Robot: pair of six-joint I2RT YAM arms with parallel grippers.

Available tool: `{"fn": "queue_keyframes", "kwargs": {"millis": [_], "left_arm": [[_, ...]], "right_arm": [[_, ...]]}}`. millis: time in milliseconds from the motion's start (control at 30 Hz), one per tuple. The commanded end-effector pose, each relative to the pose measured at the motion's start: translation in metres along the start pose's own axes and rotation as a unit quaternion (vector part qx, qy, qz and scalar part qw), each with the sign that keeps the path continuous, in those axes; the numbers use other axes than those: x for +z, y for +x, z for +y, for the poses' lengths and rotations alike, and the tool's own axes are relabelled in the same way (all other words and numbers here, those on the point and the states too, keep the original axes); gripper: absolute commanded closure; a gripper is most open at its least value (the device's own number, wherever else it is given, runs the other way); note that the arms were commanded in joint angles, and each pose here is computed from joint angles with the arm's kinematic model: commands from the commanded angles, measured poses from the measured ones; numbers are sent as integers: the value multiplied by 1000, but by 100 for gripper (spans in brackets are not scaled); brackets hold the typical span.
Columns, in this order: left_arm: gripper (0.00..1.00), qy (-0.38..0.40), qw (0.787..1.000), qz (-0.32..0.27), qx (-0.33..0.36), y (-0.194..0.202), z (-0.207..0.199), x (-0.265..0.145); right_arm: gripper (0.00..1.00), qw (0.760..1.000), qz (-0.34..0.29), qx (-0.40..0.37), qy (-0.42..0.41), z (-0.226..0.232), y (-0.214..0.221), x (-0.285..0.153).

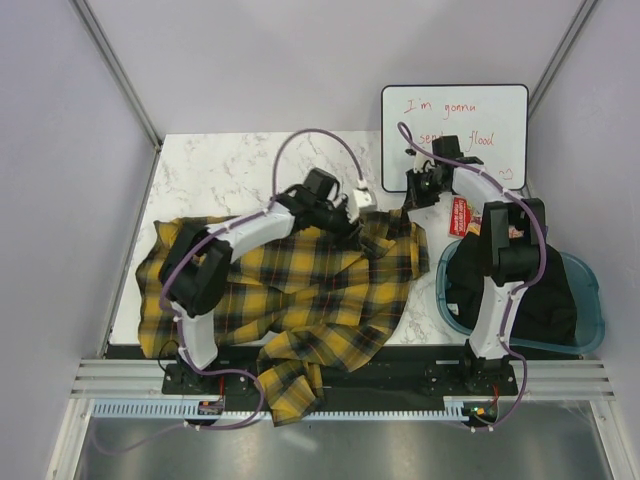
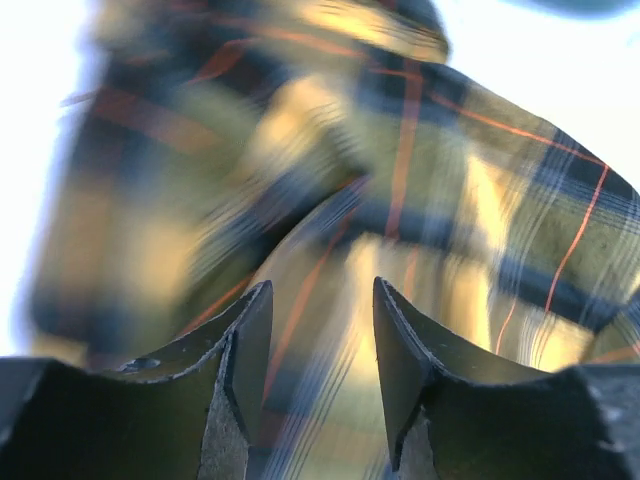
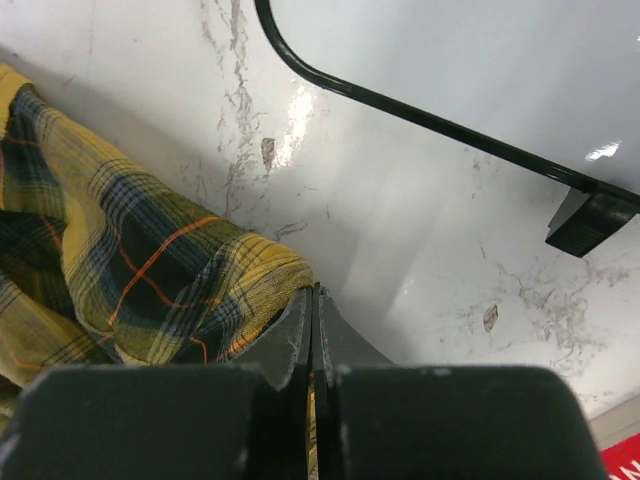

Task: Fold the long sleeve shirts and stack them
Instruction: Fold the shirt

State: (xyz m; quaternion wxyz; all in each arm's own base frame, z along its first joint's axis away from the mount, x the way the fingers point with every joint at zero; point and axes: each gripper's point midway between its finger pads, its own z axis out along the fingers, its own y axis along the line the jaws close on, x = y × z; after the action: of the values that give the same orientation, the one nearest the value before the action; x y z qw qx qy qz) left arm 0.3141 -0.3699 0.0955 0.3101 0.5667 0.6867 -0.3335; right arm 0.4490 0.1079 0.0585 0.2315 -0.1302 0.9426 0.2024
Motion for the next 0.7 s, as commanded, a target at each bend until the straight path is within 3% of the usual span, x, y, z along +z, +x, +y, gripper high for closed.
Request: {"fn": "queue_keyframes", "kwargs": {"millis": [0,33,67,167,333,433,667], "left_arm": [[48,-69,994,-50,-72,-18,38,-91],[47,-89,992,-50,-79,-12,47,-108],[47,-100,990,-38,-97,3,54,-119],[46,-174,976,-20,-129,43,99,-175],[40,-257,943,-9,-213,113,141,-271],[39,-306,918,-12,-253,140,155,-316],[37,-376,875,1,-304,193,165,-374]], "right_arm": [[98,999,-39,-32,1,9,-20,-26],[91,999,-39,-34,1,10,-19,-28],[77,998,-42,-38,3,10,-21,-32],[56,997,-50,-47,18,6,-25,-42],[59,995,-43,-90,3,11,-25,-51],[66,997,-22,-62,-35,24,-20,-48],[53,997,16,28,-69,28,5,-18]]}}
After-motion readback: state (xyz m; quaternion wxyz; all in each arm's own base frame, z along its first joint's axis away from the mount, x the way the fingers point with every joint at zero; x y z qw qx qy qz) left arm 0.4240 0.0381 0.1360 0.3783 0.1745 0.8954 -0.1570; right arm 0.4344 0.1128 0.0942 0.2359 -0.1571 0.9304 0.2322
